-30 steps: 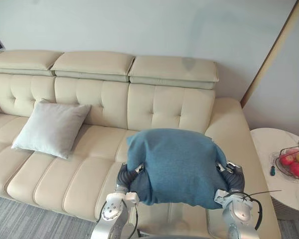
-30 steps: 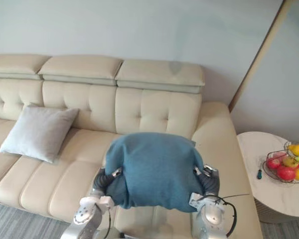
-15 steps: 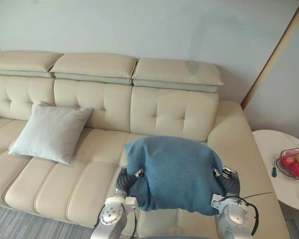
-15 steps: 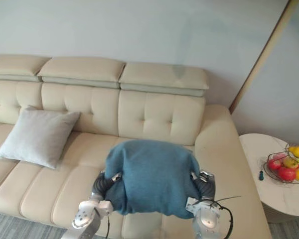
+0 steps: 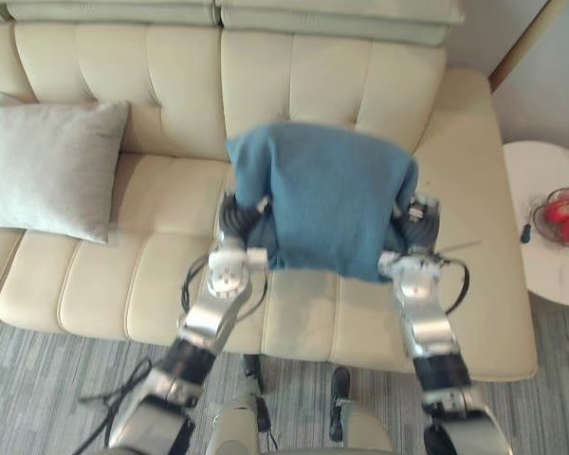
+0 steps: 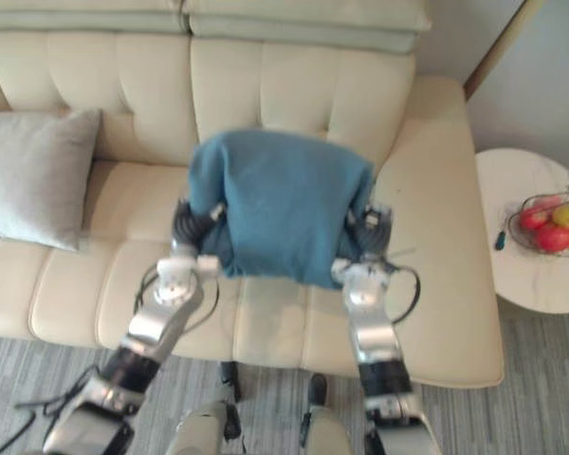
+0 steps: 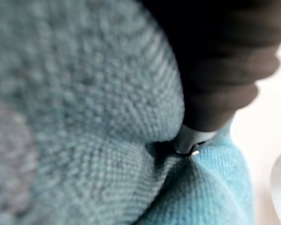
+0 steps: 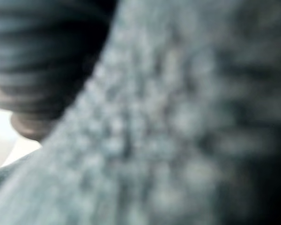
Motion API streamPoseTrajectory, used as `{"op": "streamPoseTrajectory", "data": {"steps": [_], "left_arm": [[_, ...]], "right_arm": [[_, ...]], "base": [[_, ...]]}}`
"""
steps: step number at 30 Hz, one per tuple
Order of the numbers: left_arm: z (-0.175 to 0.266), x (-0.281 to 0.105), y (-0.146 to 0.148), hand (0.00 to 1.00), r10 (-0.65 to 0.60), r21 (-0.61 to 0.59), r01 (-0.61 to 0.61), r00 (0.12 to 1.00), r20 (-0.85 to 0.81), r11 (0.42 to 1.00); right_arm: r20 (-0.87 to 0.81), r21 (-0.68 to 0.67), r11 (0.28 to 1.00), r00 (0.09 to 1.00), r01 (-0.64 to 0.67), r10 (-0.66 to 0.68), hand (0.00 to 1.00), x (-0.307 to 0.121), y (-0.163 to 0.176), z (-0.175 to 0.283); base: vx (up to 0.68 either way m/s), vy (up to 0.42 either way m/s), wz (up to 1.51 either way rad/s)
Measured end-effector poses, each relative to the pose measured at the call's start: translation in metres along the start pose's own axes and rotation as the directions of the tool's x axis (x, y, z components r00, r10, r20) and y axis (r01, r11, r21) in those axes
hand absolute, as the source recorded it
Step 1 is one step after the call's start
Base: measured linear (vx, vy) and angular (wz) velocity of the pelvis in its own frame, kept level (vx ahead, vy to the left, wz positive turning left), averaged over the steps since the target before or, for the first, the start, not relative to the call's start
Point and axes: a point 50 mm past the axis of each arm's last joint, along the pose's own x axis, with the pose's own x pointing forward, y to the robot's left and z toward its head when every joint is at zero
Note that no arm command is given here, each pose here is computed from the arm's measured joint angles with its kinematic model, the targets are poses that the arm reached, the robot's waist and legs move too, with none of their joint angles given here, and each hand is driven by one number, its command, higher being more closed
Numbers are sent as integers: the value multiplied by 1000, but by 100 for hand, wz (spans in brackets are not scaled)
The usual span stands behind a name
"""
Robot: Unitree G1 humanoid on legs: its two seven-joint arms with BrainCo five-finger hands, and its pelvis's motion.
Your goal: Pick up cushions and gather them together orderly.
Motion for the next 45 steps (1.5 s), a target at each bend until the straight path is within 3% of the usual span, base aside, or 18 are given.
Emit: {"op": "streamPoseTrajectory", "data": {"steps": [2,3,4,5,11,17,22,32,39,45], "left_arm": [[25,20,-1,100,36,-15,-34,996,82,999],[36,30,-2,0,50,-17,-48,992,115,999],[42,36,-2,0,56,-12,-55,990,127,998],[50,45,-2,0,79,-10,-78,987,142,997],[78,87,-10,0,161,-17,-160,983,88,987],[39,89,-4,0,170,-43,-177,976,-138,983],[16,81,-6,0,167,-99,-193,960,-227,976],[-44,39,14,0,172,-118,-218,934,-313,969],[-55,24,38,0,174,-70,-203,940,-294,977],[-80,-21,71,0,175,-102,-218,930,-323,971]], "right_arm": [[89,18,1000,996,25,-27,100,20,5,28],[128,15,999,991,42,-44,100,30,9,42],[141,16,999,989,48,-49,100,36,11,48],[159,15,998,985,61,-62,0,45,13,57],[104,53,988,983,143,-148,0,83,15,83],[-173,214,974,984,79,-42,0,84,35,51],[-249,276,960,968,38,33,0,75,49,37],[-288,283,958,957,56,29,0,47,26,-14],[-295,183,983,955,16,39,0,18,-6,-48],[-341,93,995,938,-22,53,0,-28,-50,-82]], "base": [[0,0,0],[0,0,0],[38,26,-1],[36,20,0],[55,15,10],[62,5,-2],[8,-23,-7],[55,-22,3],[-1,-16,4],[-57,-46,4]]}}
